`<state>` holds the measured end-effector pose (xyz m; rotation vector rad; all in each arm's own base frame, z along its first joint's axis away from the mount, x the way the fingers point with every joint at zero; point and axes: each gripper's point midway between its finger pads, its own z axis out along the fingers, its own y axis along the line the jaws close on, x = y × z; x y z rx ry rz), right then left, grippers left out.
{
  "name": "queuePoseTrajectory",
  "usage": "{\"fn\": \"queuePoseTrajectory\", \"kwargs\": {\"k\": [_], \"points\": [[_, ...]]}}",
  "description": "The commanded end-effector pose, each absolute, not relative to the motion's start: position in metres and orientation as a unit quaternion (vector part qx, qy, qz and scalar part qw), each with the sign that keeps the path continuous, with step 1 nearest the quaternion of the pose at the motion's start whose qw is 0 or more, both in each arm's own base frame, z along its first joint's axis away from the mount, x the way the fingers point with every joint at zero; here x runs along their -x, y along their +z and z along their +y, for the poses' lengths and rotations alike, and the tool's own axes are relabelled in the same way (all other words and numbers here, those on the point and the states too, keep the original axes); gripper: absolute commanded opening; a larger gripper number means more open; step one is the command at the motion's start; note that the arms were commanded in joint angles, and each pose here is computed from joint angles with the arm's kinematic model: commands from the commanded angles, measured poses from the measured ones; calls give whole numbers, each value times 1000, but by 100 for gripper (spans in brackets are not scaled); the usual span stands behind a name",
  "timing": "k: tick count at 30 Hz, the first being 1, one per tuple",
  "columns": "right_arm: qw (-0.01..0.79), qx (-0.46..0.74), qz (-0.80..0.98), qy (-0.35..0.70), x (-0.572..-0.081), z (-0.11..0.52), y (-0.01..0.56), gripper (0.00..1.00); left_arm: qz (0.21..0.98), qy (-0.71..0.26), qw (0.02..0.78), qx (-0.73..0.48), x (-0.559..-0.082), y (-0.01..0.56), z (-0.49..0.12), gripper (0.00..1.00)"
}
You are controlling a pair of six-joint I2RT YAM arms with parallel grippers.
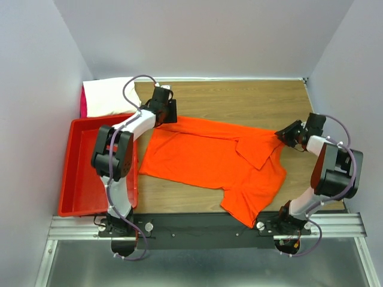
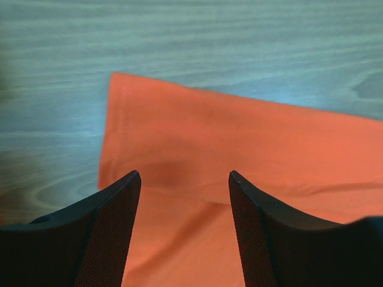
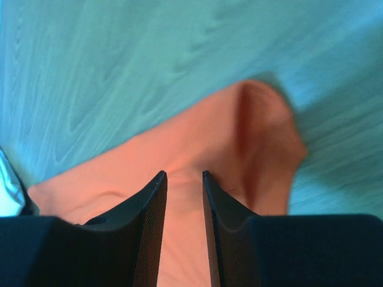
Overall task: Fold and stack the t-shirts
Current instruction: Fold the tshirt
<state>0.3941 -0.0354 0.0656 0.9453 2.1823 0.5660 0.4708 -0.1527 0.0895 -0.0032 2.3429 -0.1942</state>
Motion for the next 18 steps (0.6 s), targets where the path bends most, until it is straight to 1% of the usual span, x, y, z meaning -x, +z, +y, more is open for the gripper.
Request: {"fn": "queuePoseTrajectory", "kwargs": {"k": [1,6,11,15,16,18], "points": [[338,-388,813,272,-395,-43,47,37,936,-101,337,-3,-466,64,-165,68],[312,-410,819,254,-383,-60,13,37,942,-103,319,2,-470,44,-169,68],[295,-417,824,244,-387,-66,-6,37,948,-125,294,4,-471,26,-175,67],[292,-417,827,239,-407,-76,-18,35,949,-130,288,20,-486,21,-169,67],[305,-412,824,241,-422,-82,-11,34,948,-131,288,23,-491,21,-168,67],[301,-415,823,246,-434,-86,-18,34,949,-129,286,26,-503,19,-167,67]]}}
